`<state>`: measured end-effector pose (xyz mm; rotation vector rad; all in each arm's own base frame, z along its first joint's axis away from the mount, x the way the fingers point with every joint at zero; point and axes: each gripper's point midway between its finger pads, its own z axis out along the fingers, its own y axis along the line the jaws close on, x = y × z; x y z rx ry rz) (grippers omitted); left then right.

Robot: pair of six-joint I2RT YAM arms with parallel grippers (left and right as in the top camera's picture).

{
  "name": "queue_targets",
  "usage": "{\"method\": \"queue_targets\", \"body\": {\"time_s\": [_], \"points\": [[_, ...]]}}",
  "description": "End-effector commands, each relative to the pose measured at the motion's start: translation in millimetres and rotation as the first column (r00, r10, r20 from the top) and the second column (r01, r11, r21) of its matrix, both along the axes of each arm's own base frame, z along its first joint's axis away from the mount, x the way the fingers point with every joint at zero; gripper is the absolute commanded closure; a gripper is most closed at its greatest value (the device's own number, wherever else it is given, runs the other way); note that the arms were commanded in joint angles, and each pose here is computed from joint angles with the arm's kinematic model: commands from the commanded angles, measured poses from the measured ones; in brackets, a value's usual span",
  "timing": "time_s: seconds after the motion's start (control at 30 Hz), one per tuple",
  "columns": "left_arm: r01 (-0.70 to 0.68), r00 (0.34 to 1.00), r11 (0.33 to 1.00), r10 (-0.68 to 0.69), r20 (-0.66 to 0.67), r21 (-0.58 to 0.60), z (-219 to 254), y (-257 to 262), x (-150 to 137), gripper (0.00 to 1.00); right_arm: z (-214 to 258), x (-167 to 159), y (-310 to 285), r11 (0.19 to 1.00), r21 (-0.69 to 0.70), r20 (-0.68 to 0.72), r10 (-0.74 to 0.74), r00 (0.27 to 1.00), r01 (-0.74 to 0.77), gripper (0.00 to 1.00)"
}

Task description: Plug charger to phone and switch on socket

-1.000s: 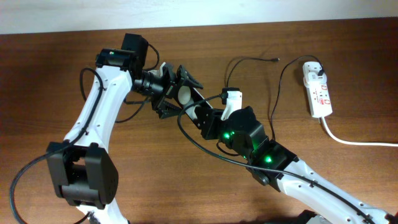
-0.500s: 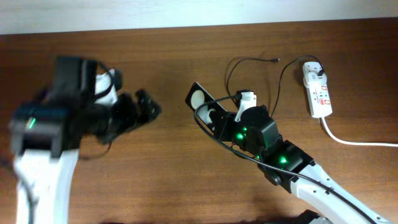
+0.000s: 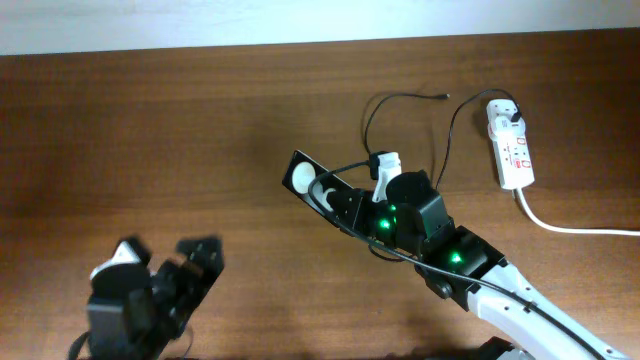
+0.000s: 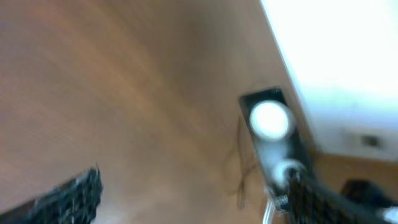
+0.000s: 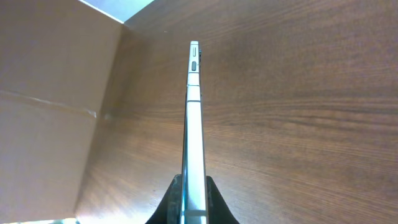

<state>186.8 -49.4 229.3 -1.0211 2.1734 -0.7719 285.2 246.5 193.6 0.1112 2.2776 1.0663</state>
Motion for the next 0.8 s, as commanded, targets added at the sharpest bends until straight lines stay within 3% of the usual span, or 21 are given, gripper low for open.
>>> {"method": "queue_targets", "body": {"time_s": [0.0, 0.07, 0.13, 0.17, 0.3, 0.4, 0.6, 0.7, 0.77], "points": [[0.077, 0.995, 0.955, -0.090, -0.034, -0.285, -38, -44, 15, 0.00, 17, 0, 2, 0.996, 0.082, -0.024, -0.027, 0.999, 0.029, 0.96], [0.077, 0.993, 0.894, -0.107, -0.042, -0.441, -61, -62, 25, 0.00, 17, 0, 3, 0.992, 0.116, -0.069, -0.049, 0.996, 0.057, 0.96], [0.075, 0.994, 0.853, -0.102, -0.025, -0.516, -68, -69, 32, 0.00, 17, 0, 3, 0.989, 0.132, -0.092, -0.058, 0.994, 0.070, 0.96], [0.056, 0.998, 0.819, -0.070, -0.003, -0.570, -67, -70, 41, 0.07, 17, 0, 3, 0.981, 0.164, -0.140, -0.082, 0.987, 0.105, 0.96], [0.050, 0.999, 0.785, -0.042, 0.027, -0.618, -55, -72, 57, 0.11, 18, -9, 10, 0.963, 0.240, -0.249, -0.063, 0.966, 0.125, 0.96], [-0.032, 0.997, 0.753, -0.019, -0.071, -0.658, -68, -74, 65, 0.15, 20, -15, 16, 0.943, 0.296, -0.342, -0.043, 0.939, 0.151, 0.96], [0.028, 0.997, 0.685, -0.073, -0.030, -0.728, -54, -88, 81, 0.16, 21, -22, 20, 0.903, 0.359, -0.484, -0.035, 0.874, 0.235, 0.96], [-0.003, 0.991, 0.630, -0.101, -0.086, -0.777, -52, -103, 77, 0.21, 20, -23, 21, 0.887, 0.372, -0.532, -0.037, 0.846, 0.272, 0.96], [-0.008, 0.990, 0.633, -0.103, -0.095, -0.774, -54, -110, 75, 0.21, 21, -29, 25, 0.878, 0.389, -0.579, 0.000, 0.815, 0.277, 0.96]]}}
